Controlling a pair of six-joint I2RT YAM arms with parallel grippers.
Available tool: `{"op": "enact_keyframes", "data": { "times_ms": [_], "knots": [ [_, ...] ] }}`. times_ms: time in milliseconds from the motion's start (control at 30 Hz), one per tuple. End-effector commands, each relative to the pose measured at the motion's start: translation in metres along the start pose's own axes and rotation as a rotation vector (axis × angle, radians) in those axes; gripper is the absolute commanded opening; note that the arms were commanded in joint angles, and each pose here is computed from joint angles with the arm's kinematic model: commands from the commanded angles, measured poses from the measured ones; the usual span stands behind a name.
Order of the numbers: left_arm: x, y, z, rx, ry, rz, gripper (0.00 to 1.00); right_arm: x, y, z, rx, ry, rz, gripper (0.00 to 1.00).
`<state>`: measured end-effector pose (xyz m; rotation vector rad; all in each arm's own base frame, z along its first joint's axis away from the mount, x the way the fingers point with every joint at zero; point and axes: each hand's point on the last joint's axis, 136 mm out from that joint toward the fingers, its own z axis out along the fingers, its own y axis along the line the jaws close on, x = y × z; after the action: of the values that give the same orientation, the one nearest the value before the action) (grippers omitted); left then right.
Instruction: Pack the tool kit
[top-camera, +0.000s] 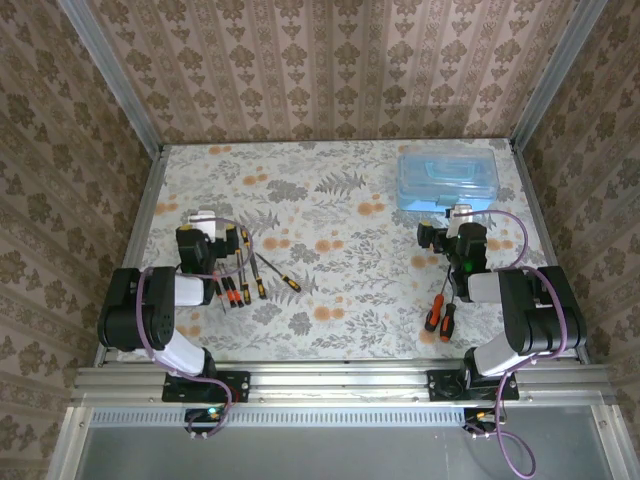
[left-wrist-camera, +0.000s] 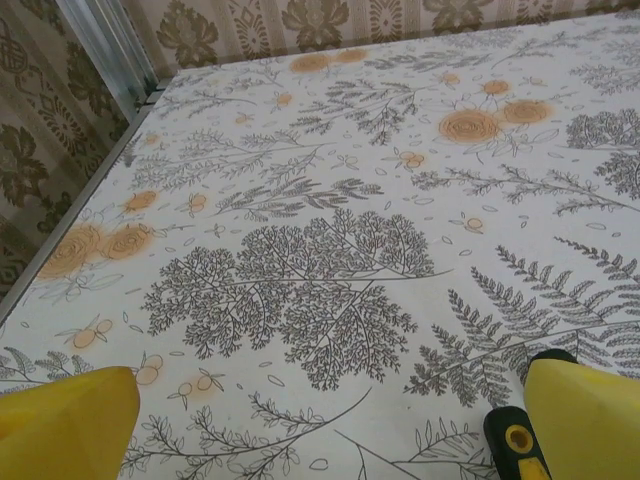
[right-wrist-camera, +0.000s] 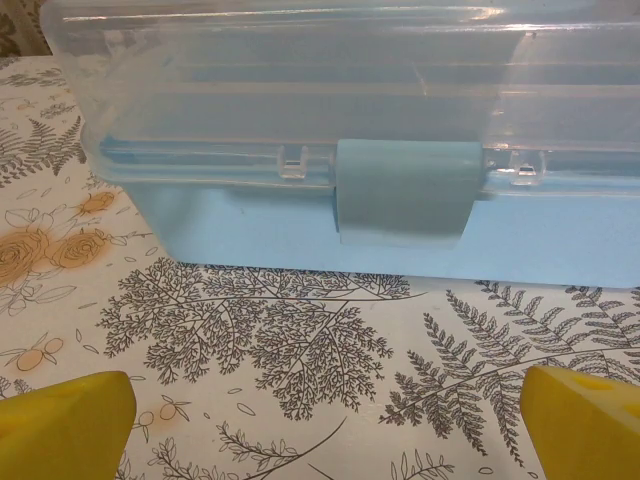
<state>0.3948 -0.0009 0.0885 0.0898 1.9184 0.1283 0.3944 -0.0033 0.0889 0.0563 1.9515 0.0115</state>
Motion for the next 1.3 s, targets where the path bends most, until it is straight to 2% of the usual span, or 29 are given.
{"op": "enact_keyframes", "data": {
  "times_ms": [0,1267],
  "knots": [
    [-0.01,-0.0015,0.0022,0.019,-0.023,-0.002,1.0,-0.0102,0.0009,0.0033,0.009,-0.021,-0.017,1.0],
    [-0.0099,-0.0025,0.0016,0.014,-0.024,0.003,1.0,-0.01,0.001,0.003,0.01,-0.022,-0.017,1.0]
  ]
}}
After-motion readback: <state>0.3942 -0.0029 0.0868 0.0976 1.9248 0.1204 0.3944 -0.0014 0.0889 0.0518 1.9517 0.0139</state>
